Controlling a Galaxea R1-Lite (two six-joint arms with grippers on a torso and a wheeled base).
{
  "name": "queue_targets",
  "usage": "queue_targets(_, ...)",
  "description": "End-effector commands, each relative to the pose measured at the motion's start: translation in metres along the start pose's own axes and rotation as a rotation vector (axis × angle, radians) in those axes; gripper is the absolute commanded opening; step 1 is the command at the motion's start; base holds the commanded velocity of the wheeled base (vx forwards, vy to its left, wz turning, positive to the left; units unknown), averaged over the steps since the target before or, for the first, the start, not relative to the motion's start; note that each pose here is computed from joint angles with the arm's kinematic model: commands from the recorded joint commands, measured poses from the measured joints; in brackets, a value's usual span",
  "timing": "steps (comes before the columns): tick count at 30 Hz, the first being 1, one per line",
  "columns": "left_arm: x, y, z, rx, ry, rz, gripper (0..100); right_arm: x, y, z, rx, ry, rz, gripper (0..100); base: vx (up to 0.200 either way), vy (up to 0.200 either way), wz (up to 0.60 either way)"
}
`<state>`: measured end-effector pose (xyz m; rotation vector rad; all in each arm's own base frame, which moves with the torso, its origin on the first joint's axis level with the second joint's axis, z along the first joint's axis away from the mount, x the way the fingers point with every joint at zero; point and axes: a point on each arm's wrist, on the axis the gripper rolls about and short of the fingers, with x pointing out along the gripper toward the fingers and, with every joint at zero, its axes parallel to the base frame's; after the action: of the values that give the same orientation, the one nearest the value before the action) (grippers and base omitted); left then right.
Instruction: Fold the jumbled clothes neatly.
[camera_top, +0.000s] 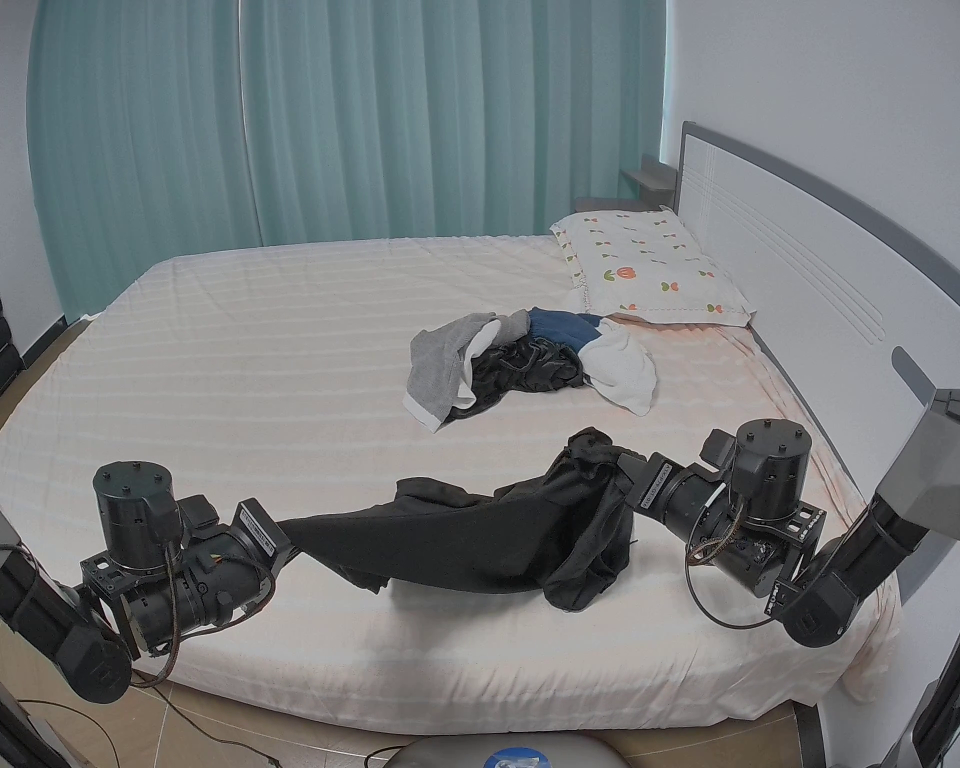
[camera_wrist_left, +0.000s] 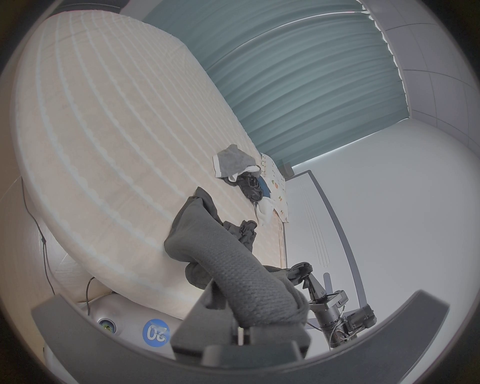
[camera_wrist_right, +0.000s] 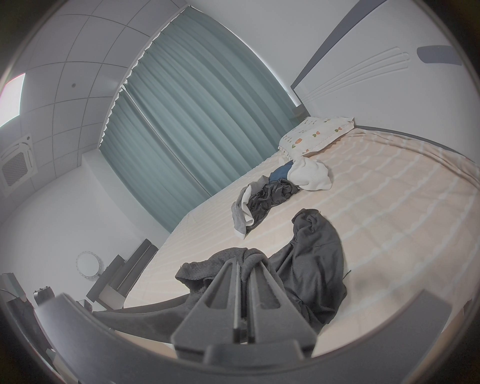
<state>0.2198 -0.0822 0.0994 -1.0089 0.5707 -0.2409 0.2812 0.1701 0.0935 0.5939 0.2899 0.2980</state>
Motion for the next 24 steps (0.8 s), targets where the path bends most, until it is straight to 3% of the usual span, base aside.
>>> queue_targets(1, -0.002, -0.001, 0.002, 0.0, -0.01, -0.006, 0, 0.0, 0.0, 0.0, -0.001, 0.002, -0.001, 0, 0.0, 0.2, 0.0)
queue_targets(24, -0.016, -0.014, 0.003, 0.011, -0.027, -0.074, 0, -0.006, 0.006, 0.012, 0.013, -0.047, 0.032, 0, 0.0, 0.2, 0.0)
